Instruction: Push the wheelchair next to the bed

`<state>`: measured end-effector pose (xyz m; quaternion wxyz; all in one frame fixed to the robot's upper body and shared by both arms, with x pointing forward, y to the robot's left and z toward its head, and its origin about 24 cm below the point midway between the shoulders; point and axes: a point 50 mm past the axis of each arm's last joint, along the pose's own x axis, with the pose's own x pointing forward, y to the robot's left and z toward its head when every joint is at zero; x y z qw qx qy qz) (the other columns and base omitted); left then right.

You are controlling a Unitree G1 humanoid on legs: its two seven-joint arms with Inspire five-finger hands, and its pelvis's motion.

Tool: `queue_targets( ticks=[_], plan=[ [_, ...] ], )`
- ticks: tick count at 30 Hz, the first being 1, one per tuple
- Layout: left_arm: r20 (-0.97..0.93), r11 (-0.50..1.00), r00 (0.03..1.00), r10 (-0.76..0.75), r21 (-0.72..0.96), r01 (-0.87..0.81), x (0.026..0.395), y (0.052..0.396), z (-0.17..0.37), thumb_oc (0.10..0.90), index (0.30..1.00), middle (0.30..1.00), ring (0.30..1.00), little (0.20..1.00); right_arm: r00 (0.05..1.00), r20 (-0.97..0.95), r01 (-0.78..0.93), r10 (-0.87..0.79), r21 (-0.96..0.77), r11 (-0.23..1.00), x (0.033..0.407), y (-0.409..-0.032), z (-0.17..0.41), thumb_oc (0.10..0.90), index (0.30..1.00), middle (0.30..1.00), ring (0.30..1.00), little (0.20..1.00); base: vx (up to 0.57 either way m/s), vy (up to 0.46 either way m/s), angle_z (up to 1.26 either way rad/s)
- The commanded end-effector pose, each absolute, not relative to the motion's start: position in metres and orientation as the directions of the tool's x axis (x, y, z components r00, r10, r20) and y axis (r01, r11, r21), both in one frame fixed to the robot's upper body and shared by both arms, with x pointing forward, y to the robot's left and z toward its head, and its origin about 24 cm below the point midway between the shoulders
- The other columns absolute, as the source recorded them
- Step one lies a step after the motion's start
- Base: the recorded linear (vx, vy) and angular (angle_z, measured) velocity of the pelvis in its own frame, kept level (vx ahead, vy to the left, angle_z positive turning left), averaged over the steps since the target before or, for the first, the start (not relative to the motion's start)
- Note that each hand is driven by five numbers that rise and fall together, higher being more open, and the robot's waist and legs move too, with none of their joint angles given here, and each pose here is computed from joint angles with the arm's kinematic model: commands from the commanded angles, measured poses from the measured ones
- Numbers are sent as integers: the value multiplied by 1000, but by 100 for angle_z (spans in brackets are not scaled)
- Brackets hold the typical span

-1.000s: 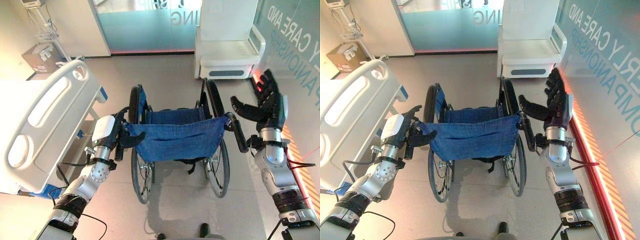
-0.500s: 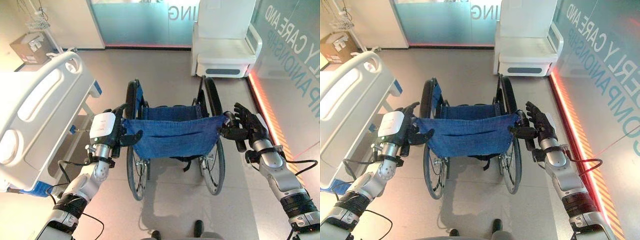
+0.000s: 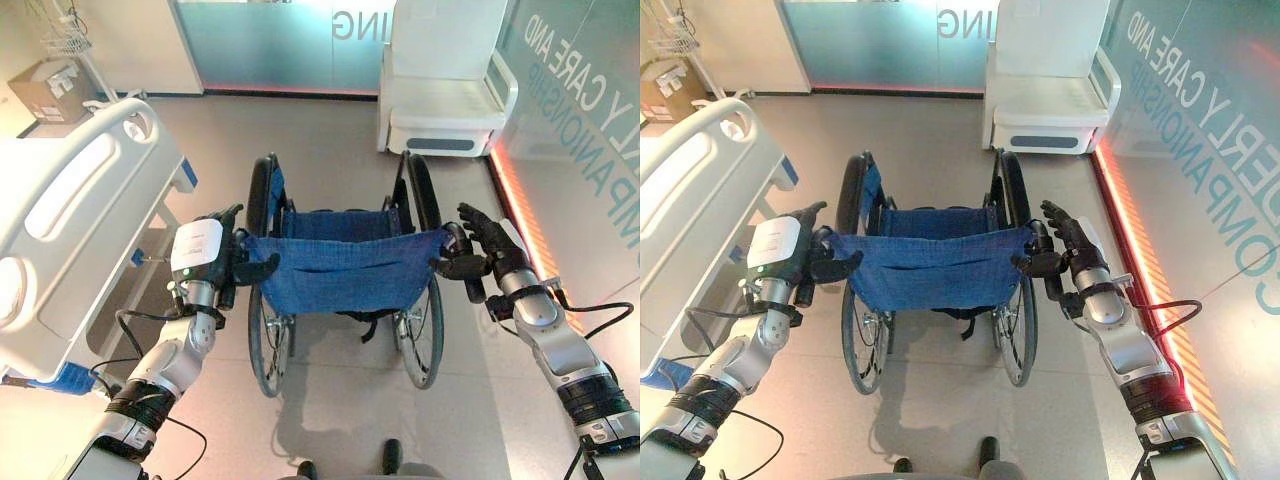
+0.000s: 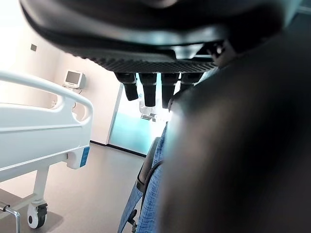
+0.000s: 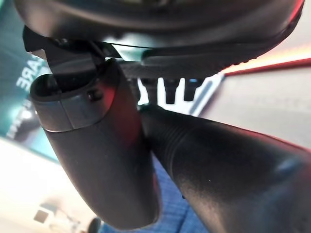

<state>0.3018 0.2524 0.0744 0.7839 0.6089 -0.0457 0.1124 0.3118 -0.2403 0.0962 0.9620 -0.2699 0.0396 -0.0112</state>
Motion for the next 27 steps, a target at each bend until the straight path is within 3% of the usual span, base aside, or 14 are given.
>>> queue_targets(
  ticks=[1,12,18,27],
  plan=[
    [292,8,895,337,950,-312,294,325,110,800,900,900,900,900,991,-63,45,-122,-690,722,318,-271,119,800,900,900,900,900,0,0,0],
    [134,87,908,397,980,-182,298,325,103,800,900,900,900,900,953,-211,-55,-220,-828,558,327,-281,106,800,900,900,900,900,0,0,0],
    [-42,182,871,489,982,-55,292,334,81,800,900,900,900,900,922,-281,-97,-267,-834,543,330,-285,101,800,900,900,900,900,0,0,0],
    [-446,434,696,563,876,210,261,345,27,800,900,900,900,900,891,-347,-144,-294,-828,542,328,-293,96,800,900,900,900,900,0,0,0]
  ],
)
